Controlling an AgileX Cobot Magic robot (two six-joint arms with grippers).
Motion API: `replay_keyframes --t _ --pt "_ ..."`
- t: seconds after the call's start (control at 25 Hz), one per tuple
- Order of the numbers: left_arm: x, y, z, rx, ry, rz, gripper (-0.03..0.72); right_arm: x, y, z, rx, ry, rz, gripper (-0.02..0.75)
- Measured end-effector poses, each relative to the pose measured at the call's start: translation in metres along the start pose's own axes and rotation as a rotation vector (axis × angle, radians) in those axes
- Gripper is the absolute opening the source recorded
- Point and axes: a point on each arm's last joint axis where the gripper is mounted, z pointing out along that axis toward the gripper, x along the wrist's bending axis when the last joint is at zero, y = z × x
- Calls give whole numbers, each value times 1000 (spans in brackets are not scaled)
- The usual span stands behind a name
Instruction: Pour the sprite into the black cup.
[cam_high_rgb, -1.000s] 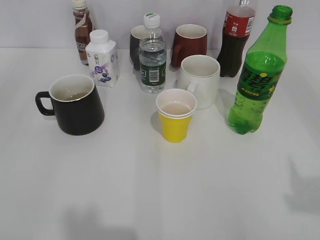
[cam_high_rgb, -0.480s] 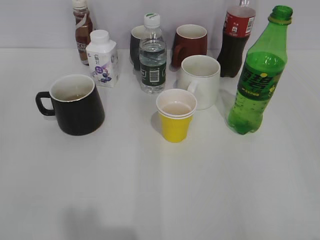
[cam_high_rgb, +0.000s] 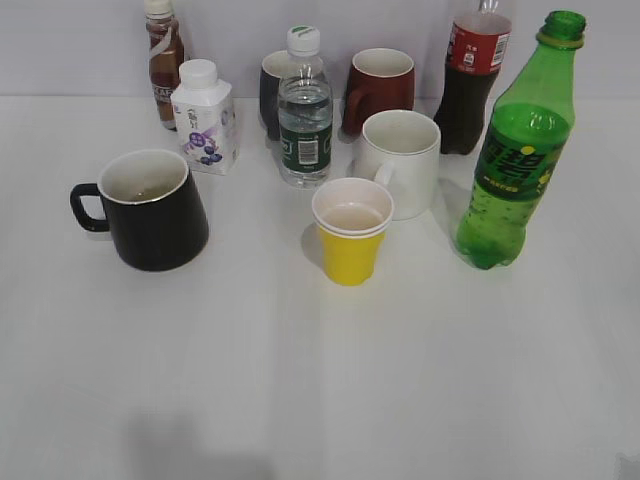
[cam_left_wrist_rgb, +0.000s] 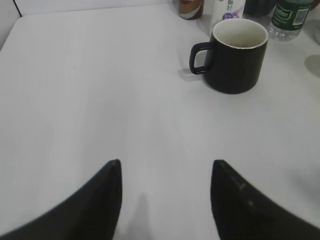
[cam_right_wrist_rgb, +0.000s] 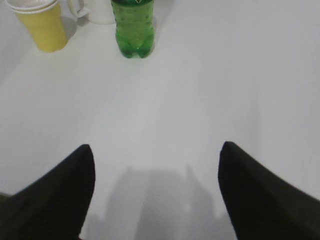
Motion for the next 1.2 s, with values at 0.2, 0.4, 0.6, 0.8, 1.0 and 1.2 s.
replay_keyframes --t 0.2,0.4,0.6,0.8,1.0,1.2 --pt "0 0 0 -2 0 0 417 0 1 0 -7 -1 -1 575" --pt "0 0 0 -3 4 -2 417 0 1 0 -14 -4 0 575" --pt "-1 0 0 -3 88 -43 417 1 2 1 -13 -87 43 575" --pt "-1 0 -1 -3 126 -62 403 1 2 1 -14 -155 77 575" --pt "-1 0 -1 -3 126 -62 379 1 2 1 -14 -157 77 575" --pt "-1 0 -1 -3 126 -62 351 1 2 1 -15 -154 79 575"
